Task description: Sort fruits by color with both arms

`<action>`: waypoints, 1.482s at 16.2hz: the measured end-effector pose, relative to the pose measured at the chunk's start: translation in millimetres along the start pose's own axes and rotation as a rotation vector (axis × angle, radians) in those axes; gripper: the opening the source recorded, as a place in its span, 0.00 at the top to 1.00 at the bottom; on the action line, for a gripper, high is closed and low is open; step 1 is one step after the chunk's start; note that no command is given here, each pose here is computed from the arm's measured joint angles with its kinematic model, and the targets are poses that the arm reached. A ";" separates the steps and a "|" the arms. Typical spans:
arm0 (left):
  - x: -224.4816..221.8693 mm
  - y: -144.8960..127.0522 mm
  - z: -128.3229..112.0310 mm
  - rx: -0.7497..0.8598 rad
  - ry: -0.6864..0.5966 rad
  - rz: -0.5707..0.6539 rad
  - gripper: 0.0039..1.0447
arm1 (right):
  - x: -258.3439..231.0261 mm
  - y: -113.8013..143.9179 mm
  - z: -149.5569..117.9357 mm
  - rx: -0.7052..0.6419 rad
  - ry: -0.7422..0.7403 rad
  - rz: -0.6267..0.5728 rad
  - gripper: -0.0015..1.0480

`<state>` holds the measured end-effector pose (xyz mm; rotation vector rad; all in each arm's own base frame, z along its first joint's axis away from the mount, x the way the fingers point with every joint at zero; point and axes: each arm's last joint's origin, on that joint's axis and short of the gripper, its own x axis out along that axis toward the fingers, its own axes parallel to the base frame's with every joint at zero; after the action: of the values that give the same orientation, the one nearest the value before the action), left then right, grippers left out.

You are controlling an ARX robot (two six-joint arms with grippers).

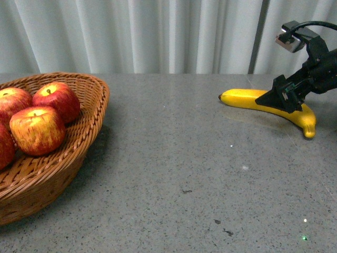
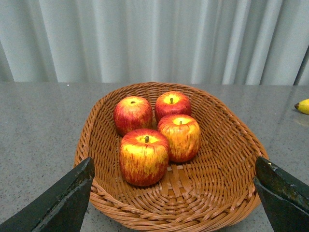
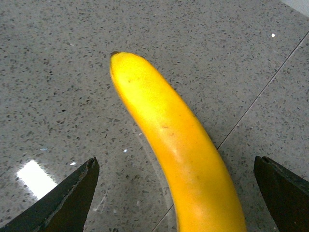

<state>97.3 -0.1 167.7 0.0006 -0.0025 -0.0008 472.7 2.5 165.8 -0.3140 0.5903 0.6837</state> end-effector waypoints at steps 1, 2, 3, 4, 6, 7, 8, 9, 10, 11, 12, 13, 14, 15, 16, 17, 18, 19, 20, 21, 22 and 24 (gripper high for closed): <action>0.0 0.0 0.0 0.000 0.000 0.000 0.06 | 3.3 -1.4 -0.1 -0.014 0.008 -0.006 0.06; 0.0 0.0 0.0 0.000 0.000 0.000 0.06 | 7.6 -1.9 0.1 -0.029 0.019 -0.015 0.06; 0.0 0.0 0.0 0.000 0.000 0.000 0.06 | 12.6 -0.6 -1.0 -0.027 0.041 -0.010 0.06; 0.0 0.0 0.0 0.000 0.000 0.000 0.06 | 16.2 -1.5 -3.8 -0.022 0.064 -0.016 0.06; 0.0 0.0 0.0 0.000 0.000 0.000 0.06 | 26.0 -2.6 -8.0 -0.004 0.104 -0.018 0.06; 0.0 0.0 0.0 0.000 0.000 0.000 0.06 | 26.8 -3.4 -6.4 -0.003 0.110 -0.032 0.09; 0.0 0.0 0.0 0.000 0.000 0.000 0.06 | 27.7 -2.4 -5.3 -0.008 0.115 -0.041 0.19; 0.0 0.0 0.0 0.000 0.000 0.000 0.06 | 28.2 -1.8 -4.8 -0.009 0.114 -0.041 0.30; 0.0 0.0 0.0 0.000 0.000 0.000 0.06 | 29.4 -0.1 -3.9 -0.010 0.113 -0.039 0.38; 0.0 0.0 0.0 0.000 0.000 0.000 0.06 | 29.6 0.1 -3.6 -0.007 0.111 -0.039 0.49; 0.0 0.0 0.0 0.000 0.000 0.000 0.06 | 29.9 0.5 -4.0 0.007 0.103 -0.034 0.59; 0.0 0.0 0.0 0.000 0.000 0.000 0.06 | 29.0 0.9 -2.7 0.018 0.085 -0.025 0.65; 0.0 0.0 0.0 0.000 0.000 0.000 0.06 | 24.9 2.0 0.1 0.044 0.045 -0.014 0.66; 0.0 0.0 0.0 0.000 0.000 0.000 0.06 | 19.1 5.1 3.3 0.073 0.005 0.010 0.67; 0.0 0.0 -0.1 0.000 0.000 0.000 0.06 | 5.7 9.1 9.8 0.104 -0.059 0.042 0.67; 0.0 0.0 0.0 0.000 0.000 0.000 0.06 | -11.4 11.7 18.4 0.127 -0.121 0.061 0.67; 0.0 0.0 0.0 0.000 0.000 0.000 0.06 | -37.2 15.2 31.0 0.148 -0.208 0.076 0.67; 0.0 0.0 0.0 0.000 0.000 0.000 0.06 | -68.6 17.3 42.3 0.161 -0.296 0.072 0.67; 0.0 0.0 0.0 0.000 0.000 0.000 0.06 | -108.3 19.4 47.0 0.182 -0.360 0.047 0.67; 0.0 0.0 0.0 0.000 0.000 0.000 0.06 | -137.7 21.7 42.5 0.202 -0.378 0.011 0.67; 0.0 0.0 0.0 0.000 0.000 0.000 0.06 | -161.0 22.1 33.5 0.231 -0.377 -0.030 0.67; 0.0 0.0 0.0 0.000 0.000 0.000 0.06 | -194.3 13.2 12.4 0.289 -0.347 -0.126 0.67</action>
<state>97.3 -0.1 167.7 0.0010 -0.0025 -0.0008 348.0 -78.9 291.9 0.0382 0.3278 0.5080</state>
